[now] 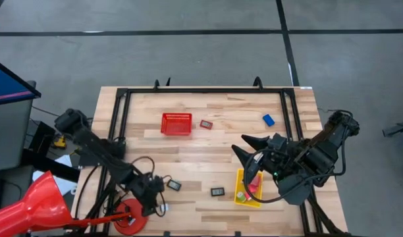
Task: Pick & Place Office items
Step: Put the white charger adapter into the yellow basket
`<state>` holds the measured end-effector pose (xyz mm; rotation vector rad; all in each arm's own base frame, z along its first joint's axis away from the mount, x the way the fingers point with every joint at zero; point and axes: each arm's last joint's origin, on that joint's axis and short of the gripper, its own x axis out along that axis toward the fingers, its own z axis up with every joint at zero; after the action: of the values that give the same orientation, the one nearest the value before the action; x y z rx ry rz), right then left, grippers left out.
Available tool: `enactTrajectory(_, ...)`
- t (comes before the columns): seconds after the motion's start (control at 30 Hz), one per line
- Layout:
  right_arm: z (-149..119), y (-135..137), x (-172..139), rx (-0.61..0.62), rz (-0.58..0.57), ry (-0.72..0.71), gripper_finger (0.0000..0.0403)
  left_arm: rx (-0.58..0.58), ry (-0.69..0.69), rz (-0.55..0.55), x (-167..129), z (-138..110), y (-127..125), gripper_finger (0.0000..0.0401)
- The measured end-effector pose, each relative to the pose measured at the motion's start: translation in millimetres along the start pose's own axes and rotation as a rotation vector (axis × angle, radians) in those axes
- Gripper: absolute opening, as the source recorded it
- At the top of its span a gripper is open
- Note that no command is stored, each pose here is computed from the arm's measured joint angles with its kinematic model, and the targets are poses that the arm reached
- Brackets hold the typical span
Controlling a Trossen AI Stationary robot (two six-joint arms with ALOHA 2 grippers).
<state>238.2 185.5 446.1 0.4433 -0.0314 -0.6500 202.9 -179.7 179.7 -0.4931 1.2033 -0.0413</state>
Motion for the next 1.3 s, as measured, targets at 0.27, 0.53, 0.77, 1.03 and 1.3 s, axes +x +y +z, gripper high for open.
enactTrajectory(0.27,-1.0,2.4,-1.7,0.016,0.010,0.001,0.0256,-0.020,0.001,-0.031,14.8,4.1,-14.1,0.0250)
enactTrajectory(0.53,-4.1,5.0,-7.9,0.015,0.030,0.010,0.0256,-0.003,0.004,0.038,37.7,4.9,-16.9,0.0250)
enactTrajectory(0.77,-5.2,6.3,-14.3,0.018,0.050,0.019,0.0256,0.018,0.033,0.091,56.2,1.9,-12.7,0.0250)
enactTrajectory(1.03,-5.3,6.8,-16.1,0.020,0.056,0.021,0.0256,0.007,-0.050,0.115,50.2,9.8,-9.8,0.0197)
enactTrajectory(1.3,-5.3,6.9,-16.1,0.018,0.056,0.022,0.0256,0.034,-0.091,0.074,48.9,26.7,-6.5,0.0065)
